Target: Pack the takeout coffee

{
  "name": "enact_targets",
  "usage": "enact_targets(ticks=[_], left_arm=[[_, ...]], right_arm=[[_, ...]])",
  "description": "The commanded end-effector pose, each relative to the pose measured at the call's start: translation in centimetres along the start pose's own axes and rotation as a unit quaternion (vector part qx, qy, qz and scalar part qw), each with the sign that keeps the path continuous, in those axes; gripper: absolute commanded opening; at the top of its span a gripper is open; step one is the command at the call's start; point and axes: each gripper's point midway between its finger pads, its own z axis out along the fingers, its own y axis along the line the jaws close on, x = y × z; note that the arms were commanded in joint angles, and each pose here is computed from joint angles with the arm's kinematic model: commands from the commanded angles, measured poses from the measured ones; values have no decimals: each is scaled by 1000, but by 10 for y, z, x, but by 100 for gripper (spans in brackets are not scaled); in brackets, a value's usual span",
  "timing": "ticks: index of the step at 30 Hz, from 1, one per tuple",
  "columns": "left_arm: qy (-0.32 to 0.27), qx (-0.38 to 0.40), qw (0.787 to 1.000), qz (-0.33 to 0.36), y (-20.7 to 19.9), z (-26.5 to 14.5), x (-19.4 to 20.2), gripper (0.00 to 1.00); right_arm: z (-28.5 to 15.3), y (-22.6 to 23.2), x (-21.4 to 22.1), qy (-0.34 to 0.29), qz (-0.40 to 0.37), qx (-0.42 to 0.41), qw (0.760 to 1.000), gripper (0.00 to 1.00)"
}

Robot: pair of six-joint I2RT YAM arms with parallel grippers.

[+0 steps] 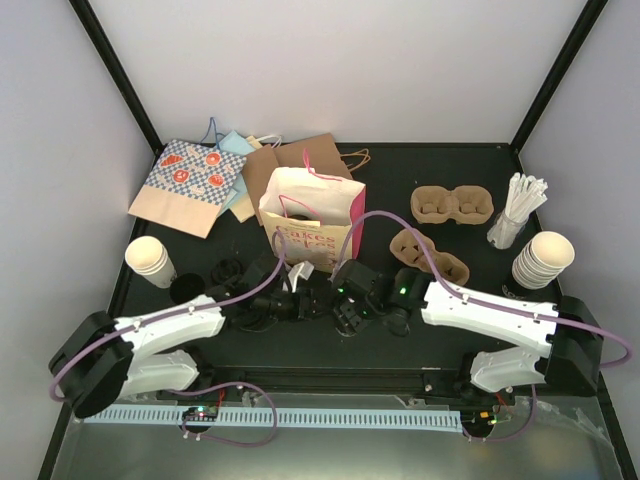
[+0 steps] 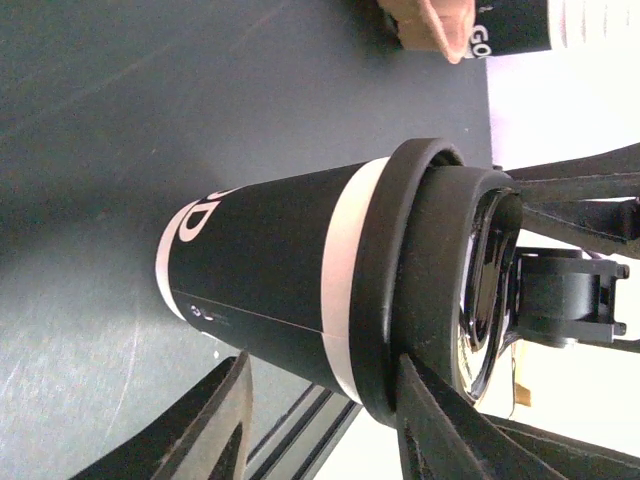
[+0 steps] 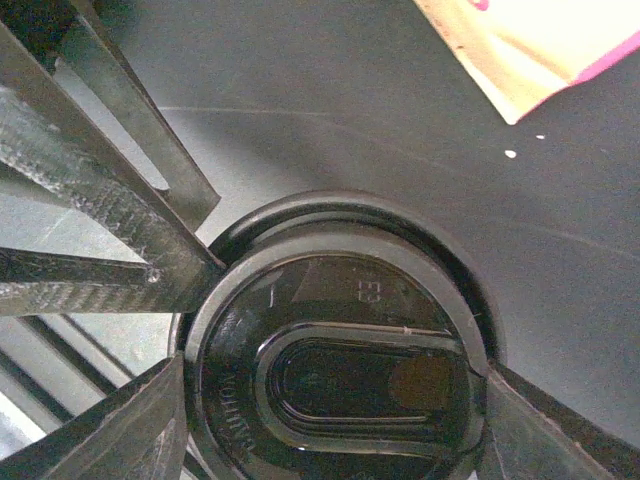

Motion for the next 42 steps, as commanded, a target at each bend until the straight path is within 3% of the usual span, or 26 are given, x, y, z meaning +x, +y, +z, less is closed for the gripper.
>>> enact_targets(ticks=[1,5,10,21,36,42], left_arm=[[-3,-70,997,-15,17,-18,4,43],[-27,-55,998,-2,-1,-36,-11,46],[-34,-59,998,-1,3,-46,-12,47],[-10,6,999,35,-3,-39,5,49],[18,3,999,28,14,-16,6,49],[16,6,1000,26,15,-10,1,53]], right_arm=[[5,28,45,86,-61,-83,991,73],[0,39,40,73,-113,-98,986,73],[4,42,32,65,-158,-82,982,73],[14,43,36,76,-167,-83,979,74],[15,50,38,81,-171,-102,977,74],[17,49,41,86,-172,-99,976,74]])
